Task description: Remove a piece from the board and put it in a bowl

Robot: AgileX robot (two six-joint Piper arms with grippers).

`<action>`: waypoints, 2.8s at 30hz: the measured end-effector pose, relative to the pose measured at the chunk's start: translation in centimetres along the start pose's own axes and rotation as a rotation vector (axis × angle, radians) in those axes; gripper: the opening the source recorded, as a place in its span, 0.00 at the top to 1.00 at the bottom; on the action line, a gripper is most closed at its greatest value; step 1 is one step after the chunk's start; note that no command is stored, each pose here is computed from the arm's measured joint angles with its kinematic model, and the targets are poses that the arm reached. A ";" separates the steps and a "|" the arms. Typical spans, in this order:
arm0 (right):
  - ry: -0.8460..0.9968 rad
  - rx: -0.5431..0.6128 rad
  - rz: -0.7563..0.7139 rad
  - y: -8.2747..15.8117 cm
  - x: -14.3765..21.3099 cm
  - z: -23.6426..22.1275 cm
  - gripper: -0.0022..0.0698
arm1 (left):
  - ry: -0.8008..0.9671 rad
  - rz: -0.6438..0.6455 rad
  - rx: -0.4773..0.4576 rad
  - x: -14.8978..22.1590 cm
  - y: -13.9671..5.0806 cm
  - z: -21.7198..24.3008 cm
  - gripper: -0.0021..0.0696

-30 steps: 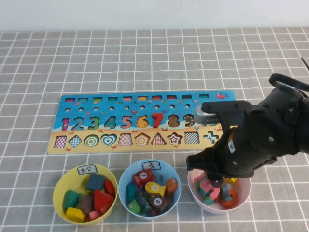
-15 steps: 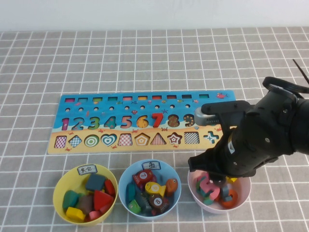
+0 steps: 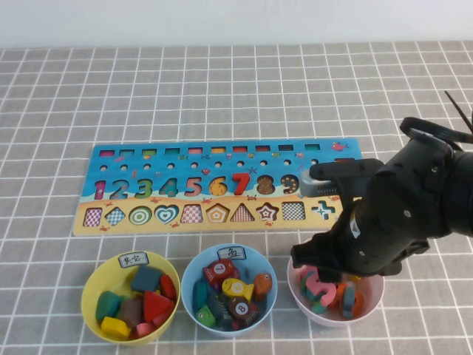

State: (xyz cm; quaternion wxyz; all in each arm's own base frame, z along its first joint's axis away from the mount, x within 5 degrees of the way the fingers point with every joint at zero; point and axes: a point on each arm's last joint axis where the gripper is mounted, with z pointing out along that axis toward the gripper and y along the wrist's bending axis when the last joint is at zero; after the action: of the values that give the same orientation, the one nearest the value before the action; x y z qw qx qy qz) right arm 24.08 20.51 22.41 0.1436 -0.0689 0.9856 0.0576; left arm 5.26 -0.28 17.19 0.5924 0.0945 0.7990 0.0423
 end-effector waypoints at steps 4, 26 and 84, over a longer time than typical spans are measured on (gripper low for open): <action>0.045 0.035 0.004 -0.1 0.0 -0.6 0.47 | 0.000 0.000 0.000 0.0 0.0 0.0 0.97; 0.010 0.065 -0.202 0.4 7.0 -9.5 0.99 | 0.000 0.000 0.000 0.0 0.0 0.0 0.97; -1.294 0.020 0.023 -16.6 19.4 -5.5 0.99 | -0.001 0.001 0.003 0.0 0.0 0.0 0.97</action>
State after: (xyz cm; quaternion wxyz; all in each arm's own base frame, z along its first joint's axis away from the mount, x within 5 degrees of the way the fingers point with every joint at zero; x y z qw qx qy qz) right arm 6.68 1.11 20.42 0.7086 -0.0085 0.7010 0.0800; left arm 5.26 -0.29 17.19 0.5925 0.0958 0.7988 0.0413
